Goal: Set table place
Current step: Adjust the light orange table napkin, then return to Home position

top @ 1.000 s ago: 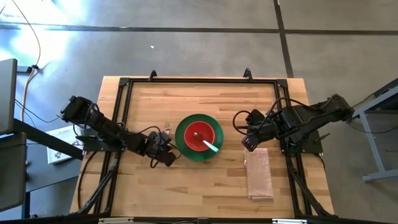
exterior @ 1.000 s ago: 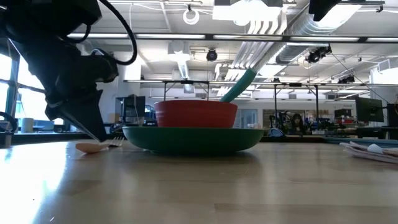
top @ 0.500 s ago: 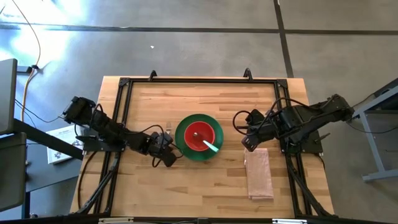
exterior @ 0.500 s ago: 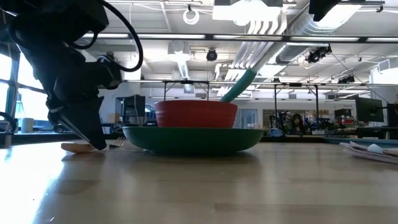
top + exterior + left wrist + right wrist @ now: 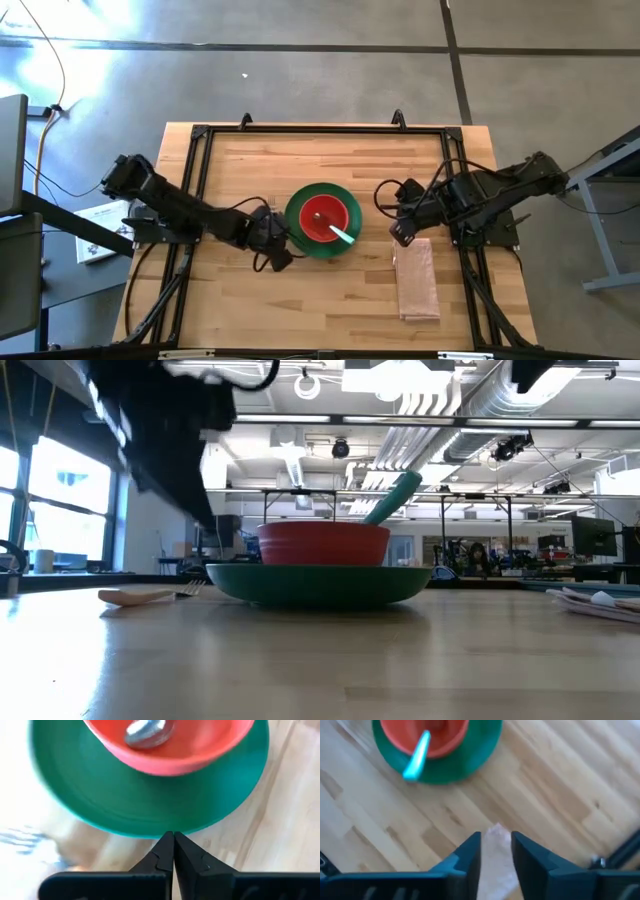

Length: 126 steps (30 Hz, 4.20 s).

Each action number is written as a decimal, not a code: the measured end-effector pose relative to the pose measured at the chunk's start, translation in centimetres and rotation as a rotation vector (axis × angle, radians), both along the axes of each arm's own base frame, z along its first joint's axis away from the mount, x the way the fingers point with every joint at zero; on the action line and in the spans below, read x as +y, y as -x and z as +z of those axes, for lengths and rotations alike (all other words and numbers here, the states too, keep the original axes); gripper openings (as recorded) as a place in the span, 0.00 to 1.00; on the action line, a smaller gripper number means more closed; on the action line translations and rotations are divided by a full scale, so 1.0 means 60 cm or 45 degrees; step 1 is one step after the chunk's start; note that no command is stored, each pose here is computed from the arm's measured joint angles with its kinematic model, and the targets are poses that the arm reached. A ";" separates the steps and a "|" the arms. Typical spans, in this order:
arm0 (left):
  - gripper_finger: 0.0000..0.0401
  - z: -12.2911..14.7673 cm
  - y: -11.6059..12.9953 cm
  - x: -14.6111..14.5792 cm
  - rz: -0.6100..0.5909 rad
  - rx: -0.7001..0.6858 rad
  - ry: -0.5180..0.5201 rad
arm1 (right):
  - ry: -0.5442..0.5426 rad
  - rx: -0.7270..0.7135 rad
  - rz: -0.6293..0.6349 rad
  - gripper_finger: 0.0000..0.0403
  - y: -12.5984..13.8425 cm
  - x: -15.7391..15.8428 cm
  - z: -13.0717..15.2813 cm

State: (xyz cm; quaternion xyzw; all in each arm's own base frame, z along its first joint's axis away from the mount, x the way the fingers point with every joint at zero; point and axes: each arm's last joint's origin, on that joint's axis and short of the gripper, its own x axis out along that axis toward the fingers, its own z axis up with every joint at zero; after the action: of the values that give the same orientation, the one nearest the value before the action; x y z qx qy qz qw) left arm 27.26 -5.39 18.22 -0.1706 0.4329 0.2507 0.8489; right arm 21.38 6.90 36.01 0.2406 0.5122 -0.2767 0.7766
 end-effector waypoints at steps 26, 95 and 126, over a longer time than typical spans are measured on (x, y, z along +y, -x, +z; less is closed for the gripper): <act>0.00 0.182 0.087 0.029 0.063 0.728 -0.425 | 0.223 0.318 -0.087 0.00 -0.087 -0.029 -0.084; 0.00 0.088 0.211 0.067 -0.309 -0.374 -0.668 | 0.227 -1.027 0.148 0.00 0.135 -0.048 -0.107; 0.00 -0.038 0.291 0.150 -0.336 -0.816 -0.849 | 0.368 -1.558 0.075 0.00 0.196 -0.120 -0.313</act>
State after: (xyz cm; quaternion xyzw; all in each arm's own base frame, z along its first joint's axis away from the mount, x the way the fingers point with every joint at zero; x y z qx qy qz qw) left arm 9.79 3.62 15.94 0.0986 0.0632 0.2006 0.9727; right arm 9.61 -0.30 17.22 0.2338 -0.0611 -0.1340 0.9611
